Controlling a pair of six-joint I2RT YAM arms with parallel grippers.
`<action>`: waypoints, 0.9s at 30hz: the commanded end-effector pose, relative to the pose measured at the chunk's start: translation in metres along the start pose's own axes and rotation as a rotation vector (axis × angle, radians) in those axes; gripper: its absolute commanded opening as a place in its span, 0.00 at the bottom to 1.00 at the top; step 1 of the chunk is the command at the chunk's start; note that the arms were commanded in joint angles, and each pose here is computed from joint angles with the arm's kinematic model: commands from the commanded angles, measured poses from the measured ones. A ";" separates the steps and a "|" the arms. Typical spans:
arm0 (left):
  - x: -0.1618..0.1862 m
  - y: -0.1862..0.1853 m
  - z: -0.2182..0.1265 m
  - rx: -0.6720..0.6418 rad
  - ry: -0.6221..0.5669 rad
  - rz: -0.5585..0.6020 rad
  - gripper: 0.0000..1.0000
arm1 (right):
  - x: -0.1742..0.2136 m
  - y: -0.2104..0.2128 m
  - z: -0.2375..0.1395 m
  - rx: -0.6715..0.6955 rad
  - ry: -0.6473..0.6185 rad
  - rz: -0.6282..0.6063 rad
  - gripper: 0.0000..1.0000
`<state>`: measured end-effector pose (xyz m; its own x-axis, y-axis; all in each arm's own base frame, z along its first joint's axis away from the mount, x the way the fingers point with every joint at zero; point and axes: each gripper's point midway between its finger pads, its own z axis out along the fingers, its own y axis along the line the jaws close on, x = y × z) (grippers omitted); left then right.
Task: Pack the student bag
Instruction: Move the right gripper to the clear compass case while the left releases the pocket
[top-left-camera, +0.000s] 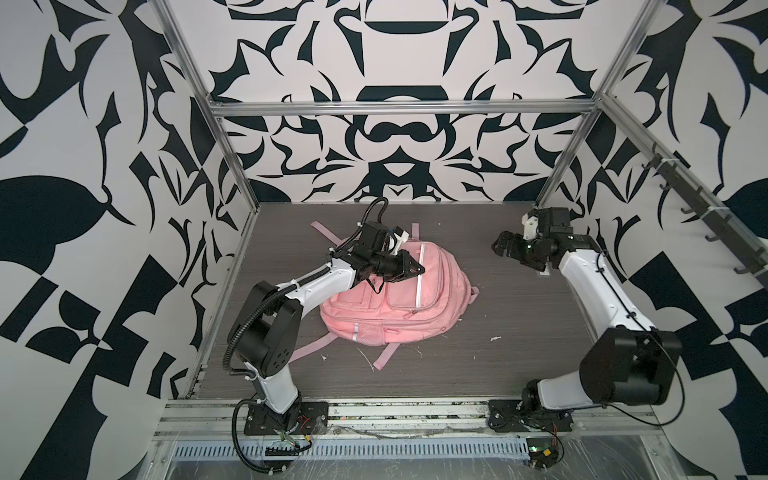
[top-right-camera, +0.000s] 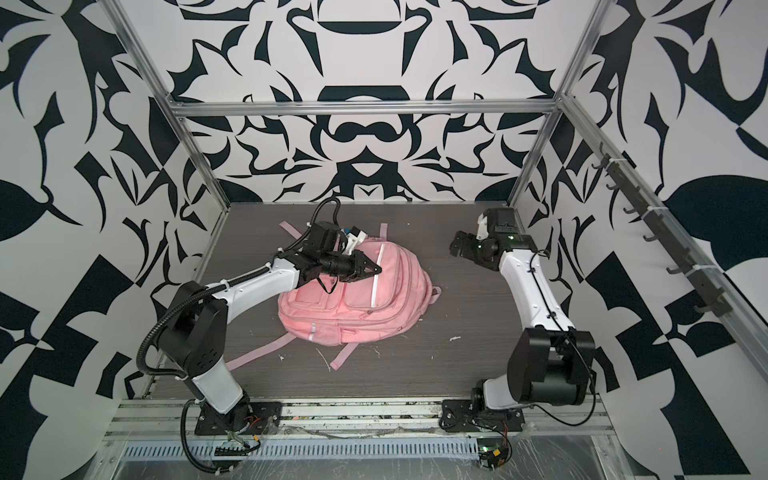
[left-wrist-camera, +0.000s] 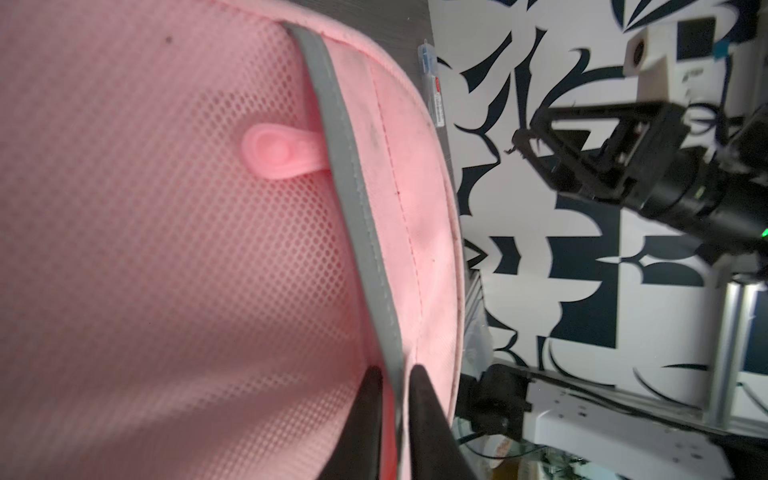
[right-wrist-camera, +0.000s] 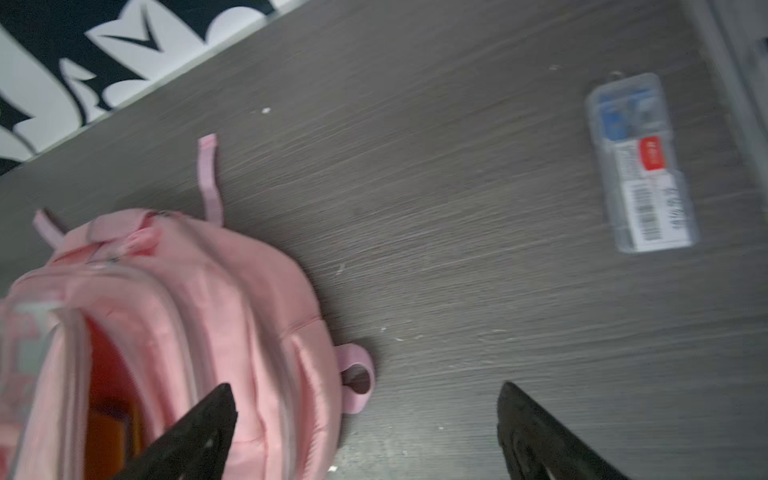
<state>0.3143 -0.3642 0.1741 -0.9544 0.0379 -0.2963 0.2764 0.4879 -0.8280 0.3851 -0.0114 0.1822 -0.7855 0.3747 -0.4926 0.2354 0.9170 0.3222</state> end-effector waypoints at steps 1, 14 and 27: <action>-0.001 0.002 0.011 -0.067 -0.012 0.035 0.32 | -0.022 -0.029 -0.001 0.085 -0.036 0.019 0.99; 0.001 -0.050 -0.014 -0.257 -0.016 0.350 0.99 | -0.065 -0.098 0.061 0.262 0.027 0.049 1.00; 0.005 -0.126 0.036 -0.109 0.097 0.557 1.00 | -0.066 -0.143 0.080 0.329 0.066 0.064 0.99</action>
<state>0.2890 -0.4441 0.2738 -0.6888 0.3121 -0.6543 0.7045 0.5010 -0.5027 0.4398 -0.1436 0.0788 -0.8135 0.4574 -0.3592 0.4576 0.8846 0.0901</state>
